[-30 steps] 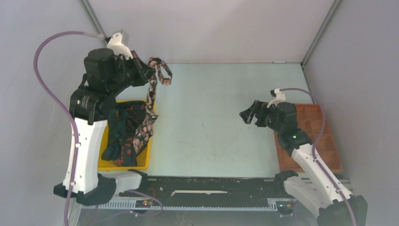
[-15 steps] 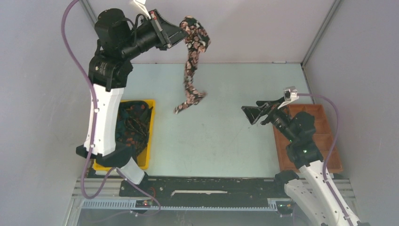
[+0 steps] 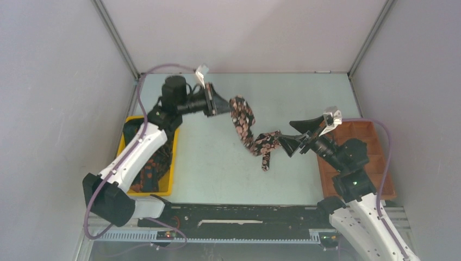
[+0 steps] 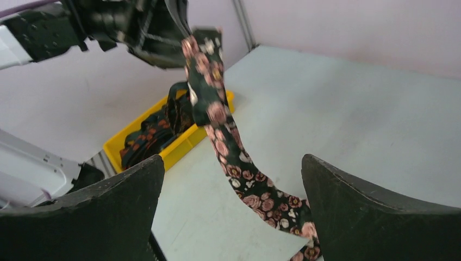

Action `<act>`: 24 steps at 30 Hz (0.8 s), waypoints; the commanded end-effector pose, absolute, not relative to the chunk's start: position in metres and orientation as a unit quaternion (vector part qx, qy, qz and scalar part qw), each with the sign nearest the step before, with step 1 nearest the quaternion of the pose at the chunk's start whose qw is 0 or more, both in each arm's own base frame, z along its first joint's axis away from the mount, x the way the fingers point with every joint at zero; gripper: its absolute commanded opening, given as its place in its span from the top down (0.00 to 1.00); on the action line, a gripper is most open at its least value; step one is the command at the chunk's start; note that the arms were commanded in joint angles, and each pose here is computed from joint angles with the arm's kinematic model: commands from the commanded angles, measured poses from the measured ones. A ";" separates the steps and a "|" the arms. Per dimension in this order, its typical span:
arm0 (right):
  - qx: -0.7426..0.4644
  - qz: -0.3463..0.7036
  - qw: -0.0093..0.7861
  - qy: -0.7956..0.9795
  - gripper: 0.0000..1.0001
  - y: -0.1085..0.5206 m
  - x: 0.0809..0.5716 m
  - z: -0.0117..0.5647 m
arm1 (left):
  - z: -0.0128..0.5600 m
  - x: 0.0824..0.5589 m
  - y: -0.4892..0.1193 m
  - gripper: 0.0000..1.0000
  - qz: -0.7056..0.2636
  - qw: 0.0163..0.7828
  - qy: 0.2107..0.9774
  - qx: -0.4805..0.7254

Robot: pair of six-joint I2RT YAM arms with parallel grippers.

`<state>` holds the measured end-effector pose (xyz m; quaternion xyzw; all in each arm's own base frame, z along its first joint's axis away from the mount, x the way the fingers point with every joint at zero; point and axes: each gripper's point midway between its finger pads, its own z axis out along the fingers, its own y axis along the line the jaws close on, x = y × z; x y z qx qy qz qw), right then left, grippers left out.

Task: Roll the ties
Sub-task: Place the tie at the center of the board.

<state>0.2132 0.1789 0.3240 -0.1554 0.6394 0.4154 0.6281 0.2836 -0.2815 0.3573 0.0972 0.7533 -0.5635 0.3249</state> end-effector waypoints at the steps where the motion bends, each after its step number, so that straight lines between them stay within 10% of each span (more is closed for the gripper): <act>1: -0.164 0.423 0.589 0.669 0.01 0.192 0.210 0.291 | 0.323 0.262 -0.279 1.00 -0.587 0.333 0.731 0.101; 15: -0.028 0.281 0.435 0.855 0.08 0.194 0.230 0.152 | 0.236 0.257 -0.223 1.00 -0.489 0.388 0.779 -0.060; 24: -0.231 0.421 0.505 0.718 0.05 0.255 0.192 0.232 | 0.261 0.252 -0.194 1.00 -0.451 0.429 0.777 -0.089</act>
